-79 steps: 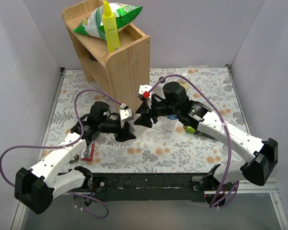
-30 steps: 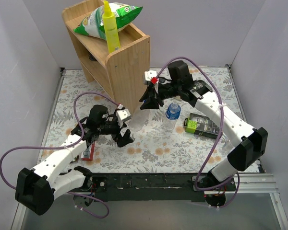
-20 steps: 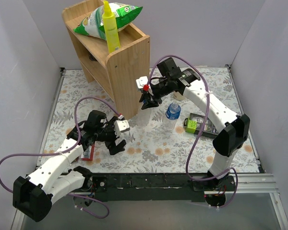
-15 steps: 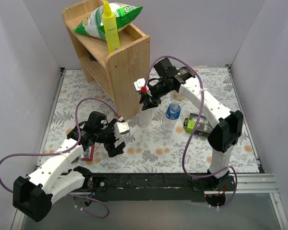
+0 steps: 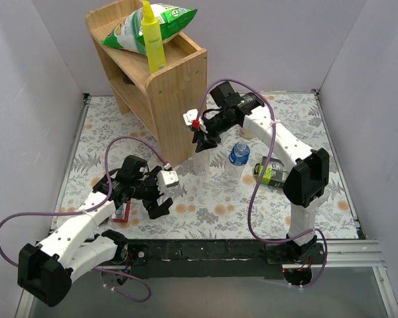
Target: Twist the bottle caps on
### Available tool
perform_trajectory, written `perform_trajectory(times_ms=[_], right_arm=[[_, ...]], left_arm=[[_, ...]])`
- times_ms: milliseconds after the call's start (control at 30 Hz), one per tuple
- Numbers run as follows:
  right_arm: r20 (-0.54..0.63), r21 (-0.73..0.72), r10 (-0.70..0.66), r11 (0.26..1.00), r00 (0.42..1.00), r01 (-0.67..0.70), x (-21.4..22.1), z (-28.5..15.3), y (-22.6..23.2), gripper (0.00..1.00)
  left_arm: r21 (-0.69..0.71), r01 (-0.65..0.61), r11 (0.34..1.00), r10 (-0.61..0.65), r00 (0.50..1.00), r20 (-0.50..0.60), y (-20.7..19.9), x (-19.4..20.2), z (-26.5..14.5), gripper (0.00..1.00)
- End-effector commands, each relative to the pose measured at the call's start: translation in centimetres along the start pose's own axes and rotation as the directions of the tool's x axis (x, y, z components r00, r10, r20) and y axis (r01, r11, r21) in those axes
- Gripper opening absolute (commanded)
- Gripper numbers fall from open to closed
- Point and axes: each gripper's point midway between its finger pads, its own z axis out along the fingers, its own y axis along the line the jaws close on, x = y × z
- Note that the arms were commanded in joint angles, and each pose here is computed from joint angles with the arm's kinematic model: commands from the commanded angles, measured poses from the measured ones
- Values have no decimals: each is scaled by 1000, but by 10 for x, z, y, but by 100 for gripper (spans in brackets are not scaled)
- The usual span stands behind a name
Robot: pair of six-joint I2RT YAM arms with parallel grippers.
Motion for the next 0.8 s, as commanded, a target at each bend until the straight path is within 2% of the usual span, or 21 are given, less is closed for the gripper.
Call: perform_trajectory(times_ms=[0,400,500,633,767], right_arm=[[27,43,-39,998,999,38,-10,-3,-16,1],[35,30,33,999,999,-34,1,7,-19,6],[38,24,46,999,998,-47,2,9,-18,12],[25,42,64,997,998,-65,5,10,-21,28],[21,41,79,996,997,-80,6,10,-20,36]], left_arm=[[-15,10,1000,-10,1000,7,2,3,0,98],[-14,30,999,-30,1000,-2,-1,11,3,98],[-15,30,999,-30,1000,-2,0,11,3,98],[-16,34,999,-34,999,-4,1,13,4,98],[-18,34,999,-34,999,-3,2,13,4,98]])
